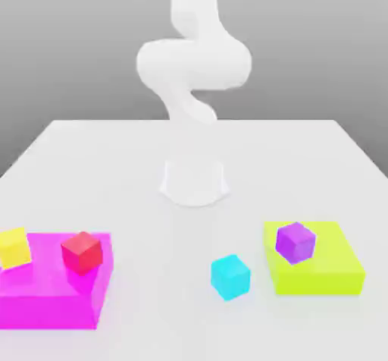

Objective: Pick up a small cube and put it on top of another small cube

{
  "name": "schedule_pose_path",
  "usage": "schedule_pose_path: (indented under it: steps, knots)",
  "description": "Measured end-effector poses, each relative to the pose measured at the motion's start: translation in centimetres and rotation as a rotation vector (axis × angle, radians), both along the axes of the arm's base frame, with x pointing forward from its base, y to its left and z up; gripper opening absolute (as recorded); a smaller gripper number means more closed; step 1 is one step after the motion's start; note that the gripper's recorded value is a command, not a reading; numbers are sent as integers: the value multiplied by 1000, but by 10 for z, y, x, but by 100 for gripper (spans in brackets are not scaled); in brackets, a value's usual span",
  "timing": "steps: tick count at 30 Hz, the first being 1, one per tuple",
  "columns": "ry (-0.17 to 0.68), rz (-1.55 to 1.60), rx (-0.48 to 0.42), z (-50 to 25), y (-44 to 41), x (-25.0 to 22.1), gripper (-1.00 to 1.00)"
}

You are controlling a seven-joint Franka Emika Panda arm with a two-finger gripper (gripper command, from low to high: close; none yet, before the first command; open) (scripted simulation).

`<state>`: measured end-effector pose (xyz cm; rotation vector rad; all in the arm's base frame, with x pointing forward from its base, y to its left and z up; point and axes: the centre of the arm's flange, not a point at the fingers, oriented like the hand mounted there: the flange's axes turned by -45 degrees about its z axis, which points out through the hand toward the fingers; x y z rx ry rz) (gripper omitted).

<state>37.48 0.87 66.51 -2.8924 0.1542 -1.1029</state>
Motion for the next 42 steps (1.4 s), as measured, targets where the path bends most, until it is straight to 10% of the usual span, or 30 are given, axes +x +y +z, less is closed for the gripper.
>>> schedule_pose_path:
  steps: [12,24,32,33,42]
  knots:
    - [342,-380,247,-237,36,56,0]
    - [639,-844,343,-445,57,-17,0]
    - [674,-913,346,-521,59,-33,0]
    - [674,-913,346,-529,59,-34,-100]
    - [672,-912,347,-518,59,-33,-100]
